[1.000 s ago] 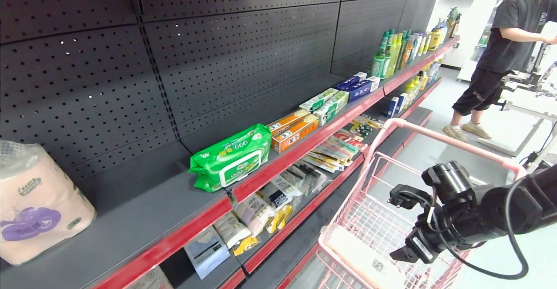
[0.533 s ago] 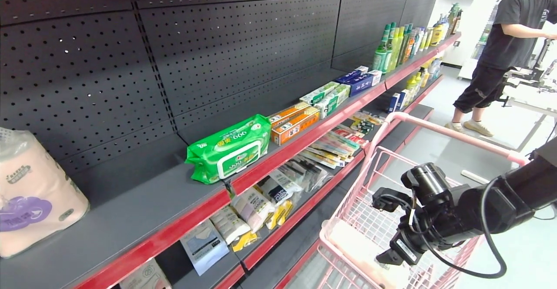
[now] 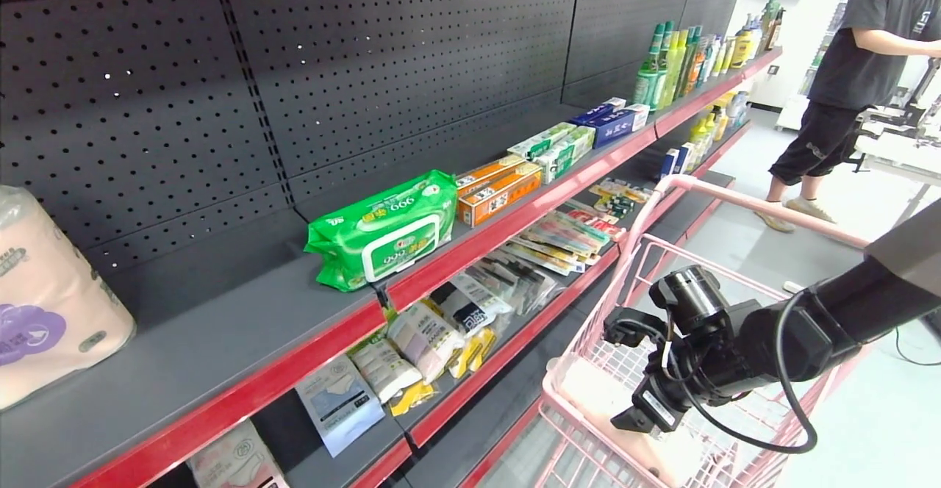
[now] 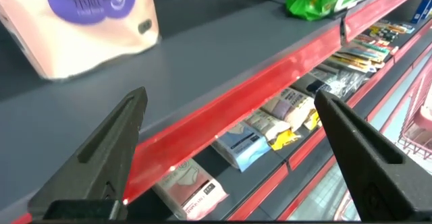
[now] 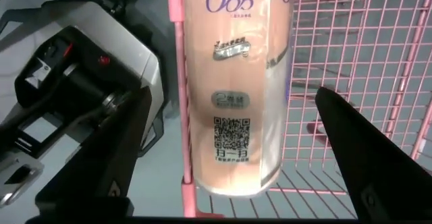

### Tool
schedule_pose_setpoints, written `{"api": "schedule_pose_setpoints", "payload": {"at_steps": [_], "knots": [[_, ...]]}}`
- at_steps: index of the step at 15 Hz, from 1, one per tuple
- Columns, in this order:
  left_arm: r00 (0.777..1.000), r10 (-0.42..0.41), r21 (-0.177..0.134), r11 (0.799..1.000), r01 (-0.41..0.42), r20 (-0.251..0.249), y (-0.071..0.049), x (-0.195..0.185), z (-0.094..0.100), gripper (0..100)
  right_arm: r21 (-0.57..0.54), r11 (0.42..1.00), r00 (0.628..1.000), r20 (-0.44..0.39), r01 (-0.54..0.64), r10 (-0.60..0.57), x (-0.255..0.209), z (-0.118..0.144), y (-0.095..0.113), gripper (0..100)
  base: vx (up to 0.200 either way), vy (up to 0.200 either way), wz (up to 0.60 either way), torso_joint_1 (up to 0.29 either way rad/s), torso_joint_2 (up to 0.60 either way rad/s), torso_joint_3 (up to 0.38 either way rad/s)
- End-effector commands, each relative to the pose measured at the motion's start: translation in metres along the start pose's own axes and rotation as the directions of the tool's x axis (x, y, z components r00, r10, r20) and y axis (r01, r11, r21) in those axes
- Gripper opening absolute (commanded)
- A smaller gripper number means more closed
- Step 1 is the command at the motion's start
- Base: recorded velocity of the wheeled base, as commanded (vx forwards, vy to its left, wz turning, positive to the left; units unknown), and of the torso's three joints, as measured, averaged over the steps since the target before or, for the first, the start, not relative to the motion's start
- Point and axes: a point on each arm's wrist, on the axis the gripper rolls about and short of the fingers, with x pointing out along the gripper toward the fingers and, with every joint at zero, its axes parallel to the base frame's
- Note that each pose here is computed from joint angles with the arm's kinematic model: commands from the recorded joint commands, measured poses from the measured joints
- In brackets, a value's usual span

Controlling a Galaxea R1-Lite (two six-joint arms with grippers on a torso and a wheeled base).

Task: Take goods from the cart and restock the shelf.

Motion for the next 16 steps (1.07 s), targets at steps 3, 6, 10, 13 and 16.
{"api": "schedule_pose_setpoints", "payload": {"at_steps": [3, 6, 10, 13, 16], "knots": [[1.000, 0.001, 0.000, 1.000, -0.001, -0.001, 0.000, 0.000, 0.000, 100, -0.039, 0.999, 1.000, 0.010, 0.000, 0.001, -0.001, 0.002, 0.000, 100, 0.000, 0.000, 0.00, -0.150, 0.34, 0.188], [1.000, 0.001, 0.000, 1.000, -0.001, -0.001, 0.000, 0.000, 0.000, 100, -0.059, 0.998, 0.999, 0.035, 0.001, 0.001, -0.001, 0.012, 0.001, 100, 0.000, 0.000, 0.00, -0.021, 0.06, 0.031], [1.000, 0.001, 0.000, 1.000, -0.001, -0.001, 0.000, 0.000, 0.000, 100, -0.086, 0.996, 0.999, 0.018, -0.025, 0.027, 0.023, 0.024, 0.006, 100, 0.000, 0.000, 0.00, 0.000, 0.00, 0.000], [1.000, 0.001, 0.000, 1.000, -0.001, 0.001, 0.000, 0.000, 0.000, 100, -0.074, 0.997, 0.999, -0.008, -0.035, 0.035, 0.042, 0.025, 0.002, 100, 0.000, 0.000, 0.00, 0.000, 0.00, 0.000], [1.000, 0.001, 0.000, 1.000, -0.001, -0.001, 0.000, 0.000, 0.000, 100, -0.066, 0.997, 0.999, -0.011, -0.034, 0.033, 0.045, 0.025, -0.001, 100, 0.000, 0.000, 0.00, 0.000, 0.00, 0.000]]}}
